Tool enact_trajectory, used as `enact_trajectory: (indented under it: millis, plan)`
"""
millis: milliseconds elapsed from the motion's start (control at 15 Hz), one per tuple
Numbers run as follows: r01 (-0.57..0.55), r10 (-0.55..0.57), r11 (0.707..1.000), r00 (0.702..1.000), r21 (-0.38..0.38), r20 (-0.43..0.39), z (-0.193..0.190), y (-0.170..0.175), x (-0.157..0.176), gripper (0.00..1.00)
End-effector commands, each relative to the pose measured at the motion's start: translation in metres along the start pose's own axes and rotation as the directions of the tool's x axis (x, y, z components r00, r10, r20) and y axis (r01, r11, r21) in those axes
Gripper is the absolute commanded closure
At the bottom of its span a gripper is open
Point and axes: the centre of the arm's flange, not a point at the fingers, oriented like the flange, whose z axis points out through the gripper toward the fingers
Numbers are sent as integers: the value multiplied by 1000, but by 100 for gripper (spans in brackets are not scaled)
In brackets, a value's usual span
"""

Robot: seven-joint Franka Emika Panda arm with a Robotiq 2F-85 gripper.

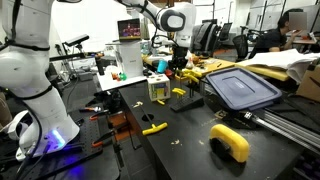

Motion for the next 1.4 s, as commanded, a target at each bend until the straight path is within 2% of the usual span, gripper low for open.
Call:
enact_trajectory:
  millis: [0, 200, 467, 733, 867, 1133, 1333]
  plan:
    - [39, -38, 999, 998, 22, -44, 1, 0, -8, 23]
    - [74, -69, 996, 994, 49, -87, -3, -1, -14, 2]
    - [122, -109, 988, 985, 98, -132, -18, -2, -22, 0]
    - [262, -245, 958, 958, 116, -146, -49, 7, -34, 0]
    - [343, -324, 932, 933, 115, -154, -66, 14, -38, 0]
    - [506, -487, 857, 856, 91, -174, -90, 28, -50, 0]
    - [631, -616, 775, 769, 48, -171, -98, 40, -62, 0]
